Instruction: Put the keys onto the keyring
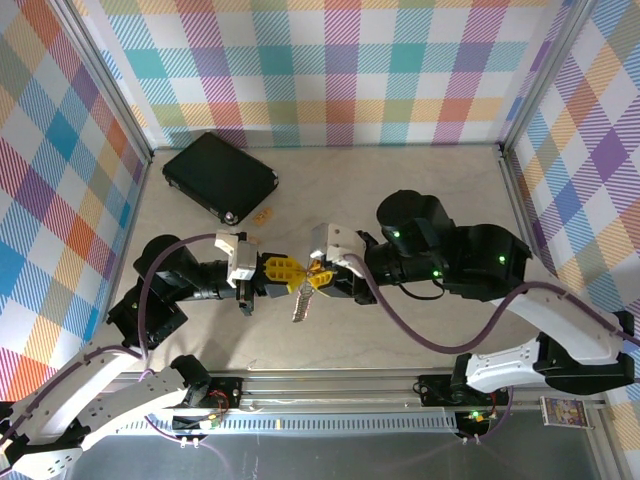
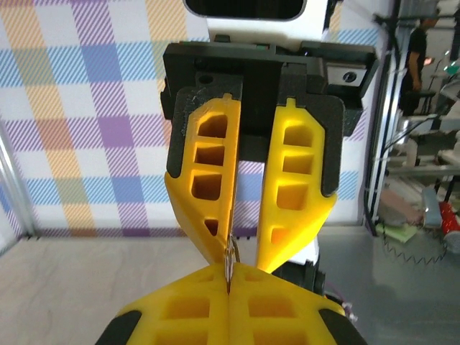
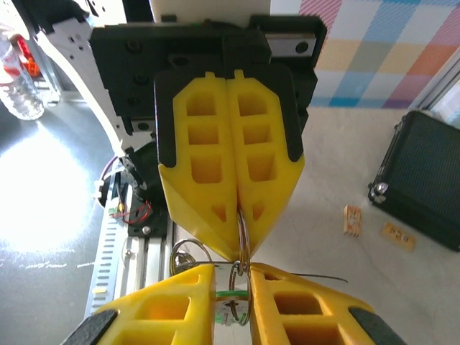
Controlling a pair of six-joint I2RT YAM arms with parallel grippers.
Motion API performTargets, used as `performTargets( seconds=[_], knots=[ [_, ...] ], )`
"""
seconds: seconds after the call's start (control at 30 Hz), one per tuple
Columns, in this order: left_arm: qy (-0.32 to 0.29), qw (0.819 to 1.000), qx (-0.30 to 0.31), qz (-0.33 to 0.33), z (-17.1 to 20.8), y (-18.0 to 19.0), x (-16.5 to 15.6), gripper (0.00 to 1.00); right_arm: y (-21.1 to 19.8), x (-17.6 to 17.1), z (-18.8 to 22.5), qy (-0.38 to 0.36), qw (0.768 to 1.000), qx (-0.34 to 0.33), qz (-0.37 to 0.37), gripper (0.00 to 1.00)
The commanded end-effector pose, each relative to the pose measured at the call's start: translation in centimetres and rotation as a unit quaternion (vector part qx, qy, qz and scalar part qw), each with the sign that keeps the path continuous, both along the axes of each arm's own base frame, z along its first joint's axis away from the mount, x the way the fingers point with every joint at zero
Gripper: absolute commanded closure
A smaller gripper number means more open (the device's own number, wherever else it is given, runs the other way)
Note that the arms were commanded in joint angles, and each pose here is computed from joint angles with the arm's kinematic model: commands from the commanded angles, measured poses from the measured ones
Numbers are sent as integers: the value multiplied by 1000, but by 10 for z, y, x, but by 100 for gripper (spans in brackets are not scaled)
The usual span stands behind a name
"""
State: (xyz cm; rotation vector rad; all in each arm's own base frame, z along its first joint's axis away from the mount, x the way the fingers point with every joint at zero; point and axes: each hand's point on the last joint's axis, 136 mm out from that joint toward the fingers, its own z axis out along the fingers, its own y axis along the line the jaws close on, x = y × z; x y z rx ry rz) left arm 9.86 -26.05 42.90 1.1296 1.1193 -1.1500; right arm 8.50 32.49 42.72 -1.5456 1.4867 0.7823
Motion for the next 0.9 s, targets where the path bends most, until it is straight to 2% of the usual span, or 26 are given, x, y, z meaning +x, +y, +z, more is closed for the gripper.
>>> performTargets(
  seconds=[0.0, 0.07, 0.17, 0.27, 0.4, 0.47, 0.5, 0.6, 0.7, 0.87],
  knots=[
    [-16, 997, -68, -27, 31, 1, -8, 100, 2, -13, 17, 3, 999, 40, 25, 82],
    [-8, 995, -86, -40, 34, -2, -8, 100, 0, -12, 19, 0, 999, 44, 22, 90],
    [8, 994, -97, -50, 33, -5, -6, 100, -1, -10, 19, -5, 999, 44, 15, 94],
    [14, 995, -91, -46, 28, -7, -3, 100, -1, -5, 14, -6, 999, 34, 2, 93],
    [15, 996, -78, -36, 22, -7, -1, 100, 2, 2, 6, -8, 1000, 12, -11, 84],
    [14, 997, -70, -32, 19, -7, 0, 100, 4, 6, 2, -12, 1000, 4, -19, 83],
    [15, 997, -68, -30, 18, -7, 1, 100, 4, 7, 1, -13, 1000, 3, -21, 85],
    [16, 997, -65, -27, 16, -8, 2, 100, 5, 8, -1, -16, 1000, -3, -22, 100],
    [14, 999, -45, -13, 9, -9, 6, 100, 5, 10, -2, -19, 999, -7, -24, 100],
    [-9, 999, 30, 41, -15, -4, 18, 100, 0, 15, -15, -28, 998, -46, -33, 100]
  ],
)
